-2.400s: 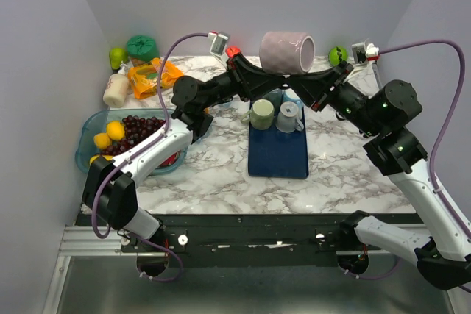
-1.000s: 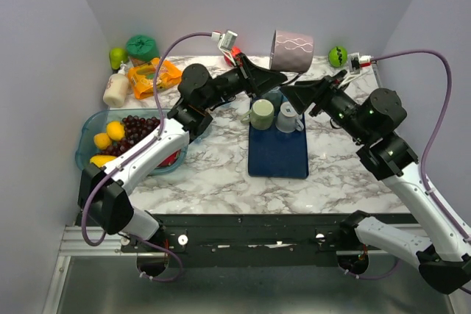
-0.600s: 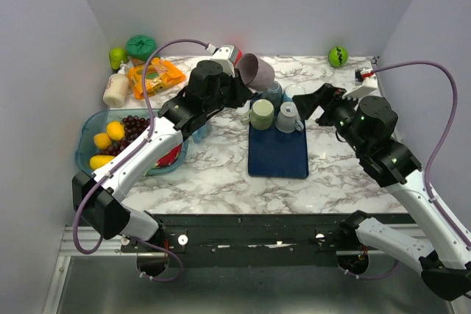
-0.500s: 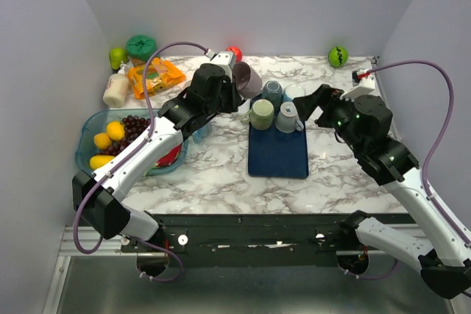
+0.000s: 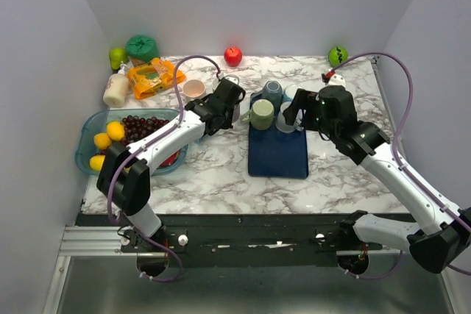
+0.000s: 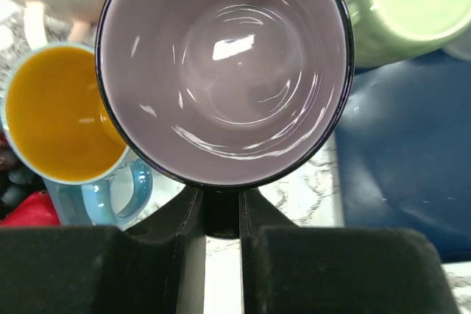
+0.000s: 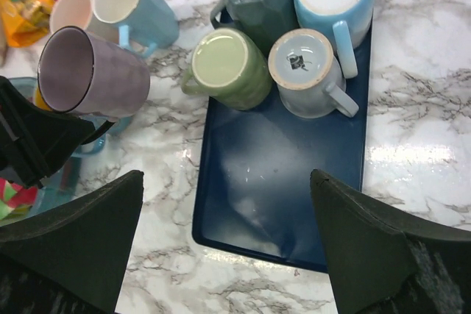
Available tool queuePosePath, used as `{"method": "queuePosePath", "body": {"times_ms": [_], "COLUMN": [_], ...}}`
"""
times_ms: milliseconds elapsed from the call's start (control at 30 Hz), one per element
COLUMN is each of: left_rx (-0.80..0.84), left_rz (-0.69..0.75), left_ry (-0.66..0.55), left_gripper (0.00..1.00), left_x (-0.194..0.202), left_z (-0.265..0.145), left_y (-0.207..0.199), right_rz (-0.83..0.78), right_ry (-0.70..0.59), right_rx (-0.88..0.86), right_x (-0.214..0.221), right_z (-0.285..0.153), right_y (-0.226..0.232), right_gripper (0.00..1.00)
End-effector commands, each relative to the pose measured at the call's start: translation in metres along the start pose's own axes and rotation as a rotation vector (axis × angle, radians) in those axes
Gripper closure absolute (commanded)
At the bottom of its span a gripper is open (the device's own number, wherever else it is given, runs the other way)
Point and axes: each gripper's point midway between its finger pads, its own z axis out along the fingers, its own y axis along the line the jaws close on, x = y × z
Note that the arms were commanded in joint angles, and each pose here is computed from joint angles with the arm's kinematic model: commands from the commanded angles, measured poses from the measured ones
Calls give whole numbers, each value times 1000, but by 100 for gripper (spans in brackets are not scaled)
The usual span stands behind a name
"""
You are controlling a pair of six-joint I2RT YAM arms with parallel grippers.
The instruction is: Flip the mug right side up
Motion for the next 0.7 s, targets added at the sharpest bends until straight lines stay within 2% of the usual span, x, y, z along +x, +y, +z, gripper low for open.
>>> {"method": "queuePosePath", "body": {"times_ms": [0,267,467,533,600,667], "left_rx": [-93,-91,-84,-84,-87,-88], "left_rz": [-20,-66,-87,-96,-104,-104], "left_ry": [-20,93,123,124,126,135], "left_gripper": [100,100,100,96,84,79], "left_x": [-1,47,61,64,69,75], "left_z": [15,51,63,64,66,68], "left_y": [11,9,7,6,8,8], "right_rz": [-4,-11,-72,-104,-134,-184], "right_ry": [37,120,169,186,215,241], "right_rx": [49,117,167,177,189,186], "right_x": [4,30,48,53,62,70], "right_z": [4,24,37,41,47,55], "right_y": [-4,-15,-28,-31,-36,-38], "right_gripper": [0,0,0,0,0,0]}}
